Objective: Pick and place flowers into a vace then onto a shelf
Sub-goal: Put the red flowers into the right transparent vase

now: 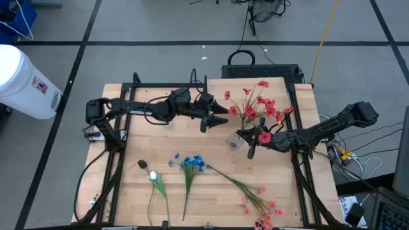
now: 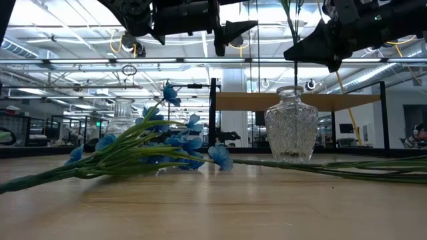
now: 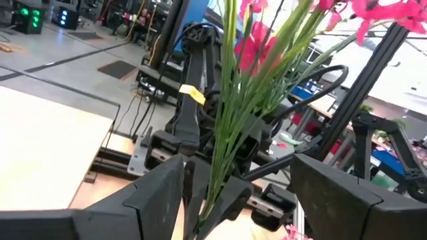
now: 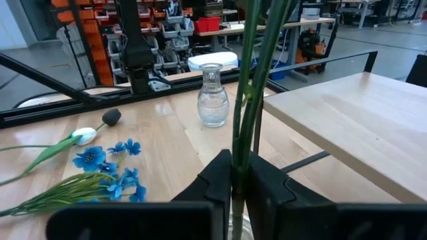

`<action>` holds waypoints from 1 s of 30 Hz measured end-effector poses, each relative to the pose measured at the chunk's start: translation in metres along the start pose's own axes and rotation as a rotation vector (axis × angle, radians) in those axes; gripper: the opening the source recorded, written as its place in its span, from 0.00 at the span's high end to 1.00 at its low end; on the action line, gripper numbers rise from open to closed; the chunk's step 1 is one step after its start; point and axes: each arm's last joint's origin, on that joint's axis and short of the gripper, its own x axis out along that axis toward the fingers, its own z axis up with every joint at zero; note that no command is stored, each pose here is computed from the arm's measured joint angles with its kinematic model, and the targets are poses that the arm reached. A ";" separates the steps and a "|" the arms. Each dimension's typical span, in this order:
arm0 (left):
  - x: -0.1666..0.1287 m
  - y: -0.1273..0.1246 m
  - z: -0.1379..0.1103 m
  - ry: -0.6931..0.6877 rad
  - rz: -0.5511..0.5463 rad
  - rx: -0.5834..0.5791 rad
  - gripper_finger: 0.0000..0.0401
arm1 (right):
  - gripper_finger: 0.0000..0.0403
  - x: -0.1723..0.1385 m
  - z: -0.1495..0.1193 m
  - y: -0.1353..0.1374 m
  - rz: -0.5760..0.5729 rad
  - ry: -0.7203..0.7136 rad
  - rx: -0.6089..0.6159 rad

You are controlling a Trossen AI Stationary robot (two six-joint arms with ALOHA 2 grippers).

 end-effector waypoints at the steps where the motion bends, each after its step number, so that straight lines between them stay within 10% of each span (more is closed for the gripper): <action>1: 0.000 0.000 0.000 0.002 0.001 -0.001 0.31 | 0.92 0.000 0.000 0.000 0.000 0.000 0.000; 30: 0.000 0.000 0.000 0.003 0.003 0.000 0.31 | 0.89 0.000 -0.004 0.000 0.021 0.040 -0.076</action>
